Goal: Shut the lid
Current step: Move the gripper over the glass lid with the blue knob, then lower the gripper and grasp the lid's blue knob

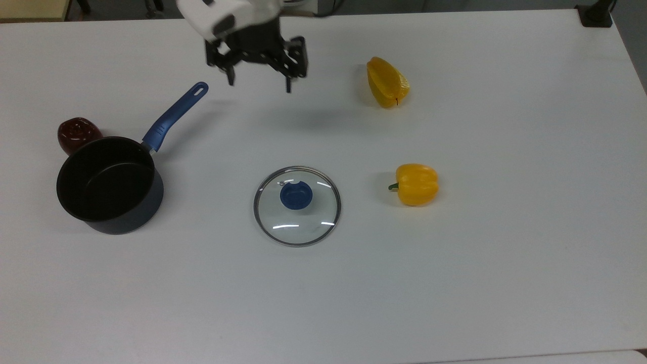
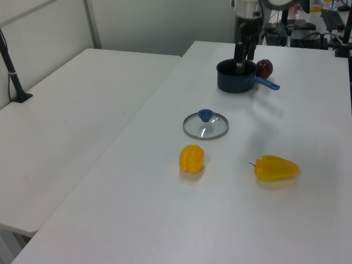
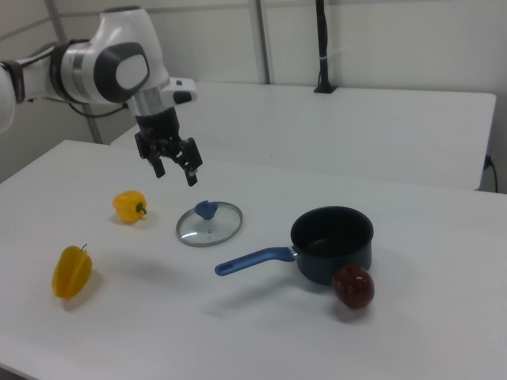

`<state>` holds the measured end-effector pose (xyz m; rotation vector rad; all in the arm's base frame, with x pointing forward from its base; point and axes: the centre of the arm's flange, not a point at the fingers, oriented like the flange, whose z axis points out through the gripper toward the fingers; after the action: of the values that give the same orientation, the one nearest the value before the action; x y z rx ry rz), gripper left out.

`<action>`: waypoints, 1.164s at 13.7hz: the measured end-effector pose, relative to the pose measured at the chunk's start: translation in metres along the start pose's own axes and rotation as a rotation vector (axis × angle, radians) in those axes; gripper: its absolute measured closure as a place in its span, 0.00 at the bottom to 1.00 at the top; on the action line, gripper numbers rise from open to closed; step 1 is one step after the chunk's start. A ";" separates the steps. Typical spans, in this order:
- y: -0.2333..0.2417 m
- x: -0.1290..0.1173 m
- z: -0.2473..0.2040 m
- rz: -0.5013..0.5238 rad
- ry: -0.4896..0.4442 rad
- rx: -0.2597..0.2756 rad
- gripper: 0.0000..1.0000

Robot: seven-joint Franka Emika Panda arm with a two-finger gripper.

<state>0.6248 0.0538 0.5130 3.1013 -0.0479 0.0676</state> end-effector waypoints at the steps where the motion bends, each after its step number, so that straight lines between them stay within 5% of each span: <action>1: -0.011 0.005 0.010 -0.015 0.009 0.003 0.00; 9: -0.038 0.054 0.109 -0.043 0.153 0.041 0.00; 16: -0.045 0.071 0.165 -0.046 0.214 0.059 0.00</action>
<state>0.7039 0.0901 0.3494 3.1305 0.0321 0.4050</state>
